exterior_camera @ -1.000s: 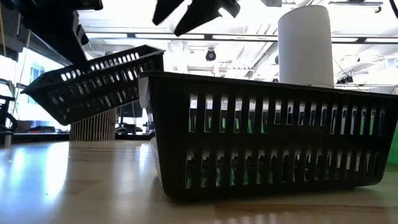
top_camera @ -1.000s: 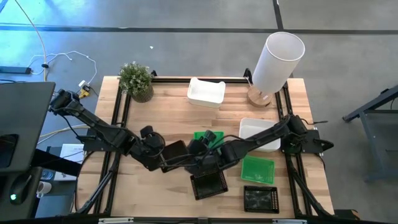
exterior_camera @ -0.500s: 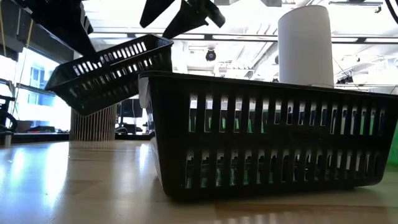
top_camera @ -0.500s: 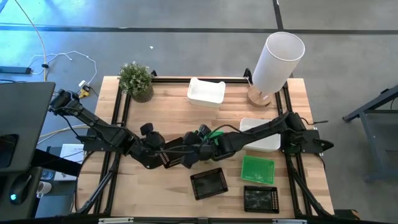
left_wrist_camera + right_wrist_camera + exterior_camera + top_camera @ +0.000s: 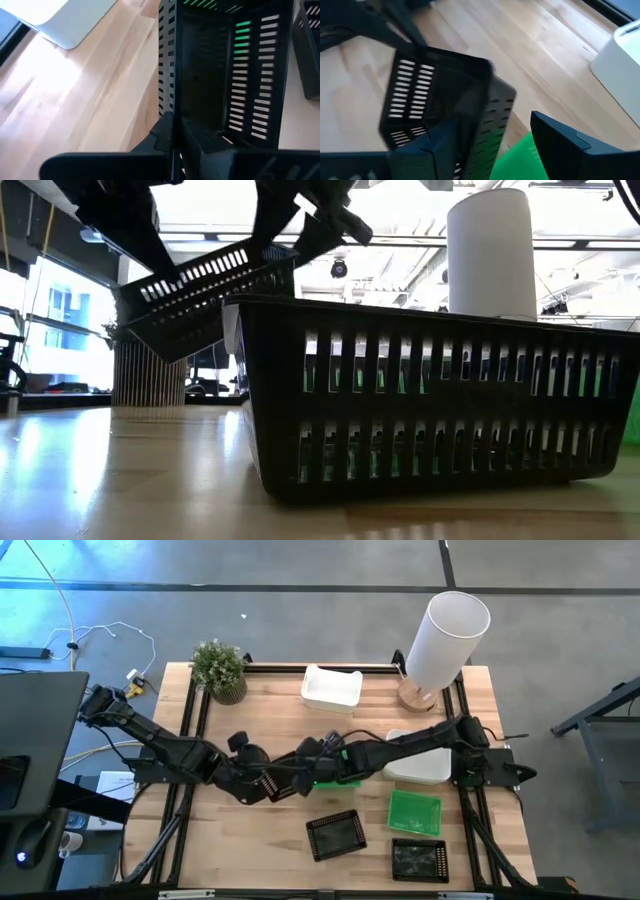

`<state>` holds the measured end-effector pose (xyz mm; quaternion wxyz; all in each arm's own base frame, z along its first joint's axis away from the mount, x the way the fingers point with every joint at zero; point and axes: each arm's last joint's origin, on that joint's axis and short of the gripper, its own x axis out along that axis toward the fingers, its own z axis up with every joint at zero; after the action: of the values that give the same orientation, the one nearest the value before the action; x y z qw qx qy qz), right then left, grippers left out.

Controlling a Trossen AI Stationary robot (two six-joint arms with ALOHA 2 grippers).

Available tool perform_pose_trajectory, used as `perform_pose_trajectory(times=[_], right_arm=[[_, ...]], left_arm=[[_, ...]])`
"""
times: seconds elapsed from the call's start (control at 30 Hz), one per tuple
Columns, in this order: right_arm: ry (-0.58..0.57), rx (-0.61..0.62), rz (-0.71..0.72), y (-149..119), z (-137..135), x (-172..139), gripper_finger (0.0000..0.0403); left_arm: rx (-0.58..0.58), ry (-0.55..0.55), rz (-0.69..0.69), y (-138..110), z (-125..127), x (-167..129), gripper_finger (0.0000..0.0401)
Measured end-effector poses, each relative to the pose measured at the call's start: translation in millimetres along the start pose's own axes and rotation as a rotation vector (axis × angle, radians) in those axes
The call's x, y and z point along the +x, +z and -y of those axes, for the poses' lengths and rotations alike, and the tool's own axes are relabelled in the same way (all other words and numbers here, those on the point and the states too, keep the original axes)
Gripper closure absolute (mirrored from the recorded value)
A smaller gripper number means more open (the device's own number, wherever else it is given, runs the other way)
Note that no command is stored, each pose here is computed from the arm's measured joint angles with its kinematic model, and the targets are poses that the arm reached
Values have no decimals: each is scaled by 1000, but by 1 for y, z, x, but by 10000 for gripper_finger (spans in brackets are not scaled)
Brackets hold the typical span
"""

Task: Stack baskets by color
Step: Stack the left black bin on the center black bin

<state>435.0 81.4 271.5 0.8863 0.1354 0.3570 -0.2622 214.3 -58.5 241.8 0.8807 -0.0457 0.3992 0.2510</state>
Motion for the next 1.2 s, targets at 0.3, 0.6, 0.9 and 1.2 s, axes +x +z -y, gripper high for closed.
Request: perform_pose_trajectory(times=[0.3,0.6,0.9,1.2], right_arm=[[-19,57,-67,5,15,8,280],[-38,46,-69,5,19,10,391],[-61,45,-70,4,19,9,399],[-109,43,-77,0,21,7,402]], left_arm=[[15,-2,45,12,-5,7,401],[7,5,48,17,-11,11,374],[39,-53,27,17,-9,12,294],[0,-196,42,30,-3,4,212]])
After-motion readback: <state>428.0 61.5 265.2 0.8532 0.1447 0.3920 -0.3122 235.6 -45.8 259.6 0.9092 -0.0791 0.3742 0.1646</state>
